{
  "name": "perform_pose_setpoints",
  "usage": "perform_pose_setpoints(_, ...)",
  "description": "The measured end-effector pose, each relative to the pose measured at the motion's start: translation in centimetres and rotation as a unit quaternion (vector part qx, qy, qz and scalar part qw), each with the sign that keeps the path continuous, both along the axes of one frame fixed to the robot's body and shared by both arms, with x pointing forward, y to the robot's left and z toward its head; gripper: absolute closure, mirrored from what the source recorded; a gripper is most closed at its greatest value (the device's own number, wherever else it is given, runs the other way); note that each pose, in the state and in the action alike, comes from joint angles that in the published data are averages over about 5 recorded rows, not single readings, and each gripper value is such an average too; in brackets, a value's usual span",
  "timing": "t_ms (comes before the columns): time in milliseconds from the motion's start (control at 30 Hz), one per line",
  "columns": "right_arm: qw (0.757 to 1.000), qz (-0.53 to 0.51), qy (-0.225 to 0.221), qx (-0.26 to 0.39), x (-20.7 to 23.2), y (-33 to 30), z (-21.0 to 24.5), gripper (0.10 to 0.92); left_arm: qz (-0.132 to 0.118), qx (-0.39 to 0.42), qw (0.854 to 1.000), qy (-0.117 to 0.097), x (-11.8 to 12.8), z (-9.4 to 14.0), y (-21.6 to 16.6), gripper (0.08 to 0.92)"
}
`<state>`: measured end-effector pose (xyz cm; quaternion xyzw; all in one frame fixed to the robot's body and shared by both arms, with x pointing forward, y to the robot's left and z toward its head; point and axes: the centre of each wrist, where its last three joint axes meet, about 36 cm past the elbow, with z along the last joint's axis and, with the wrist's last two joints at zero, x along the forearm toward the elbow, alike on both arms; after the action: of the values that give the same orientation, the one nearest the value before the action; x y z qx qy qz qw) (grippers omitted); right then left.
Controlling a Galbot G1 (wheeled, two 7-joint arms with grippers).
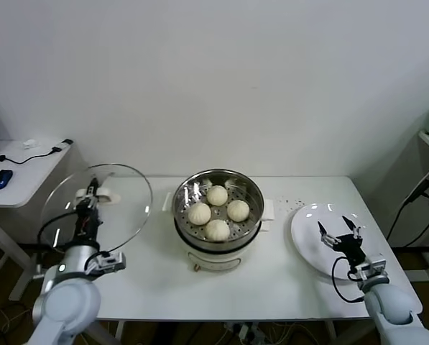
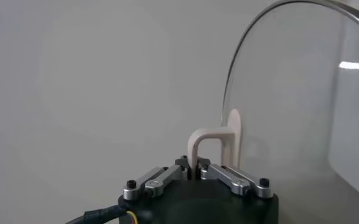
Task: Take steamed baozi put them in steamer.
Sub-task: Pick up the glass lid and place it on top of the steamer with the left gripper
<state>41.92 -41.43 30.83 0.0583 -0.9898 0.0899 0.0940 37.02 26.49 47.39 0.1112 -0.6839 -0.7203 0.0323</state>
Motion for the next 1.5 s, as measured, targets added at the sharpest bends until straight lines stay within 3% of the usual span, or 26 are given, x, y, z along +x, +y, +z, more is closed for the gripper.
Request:
perform_pose_setpoints(300, 1.000, -0.003, -0.003, -0.002, 1.1, -0.1, 0.1, 0.200, -0.025, -0.022, 0.999, 0.016, 2.0, 2.7, -7.8, 0.849)
perform_pose_setpoints(600, 1.000, -0.009, -0.008, -0.007, 1.1, -1.0, 0.4, 0.200, -0.050, -0.046, 0.997, 0.036, 2.8, 1.7, -15.9, 0.849)
perform_pose_setpoints(900, 1.000, -0.015, -0.010, -0.010, 0.7, -1.6, 0.4, 0.200, -0.067, -0.058, 0.995, 0.038, 4.7, 1.2, -22.6, 0.849)
perform_pose_setpoints(1167, 1.000, -0.021, -0.012, -0.012, 0.3, -2.3, 0.3, 0.200, -0.072, -0.056, 0.995, 0.048, 6.0, -0.1, -26.0, 0.849)
perform_pose_setpoints(1500, 1.000, -0.022, -0.012, -0.014, 0.3, -2.3, 0.3, 0.200, -0.071, -0.038, 0.995, 0.055, 7.5, -2.1, -27.5, 0.849)
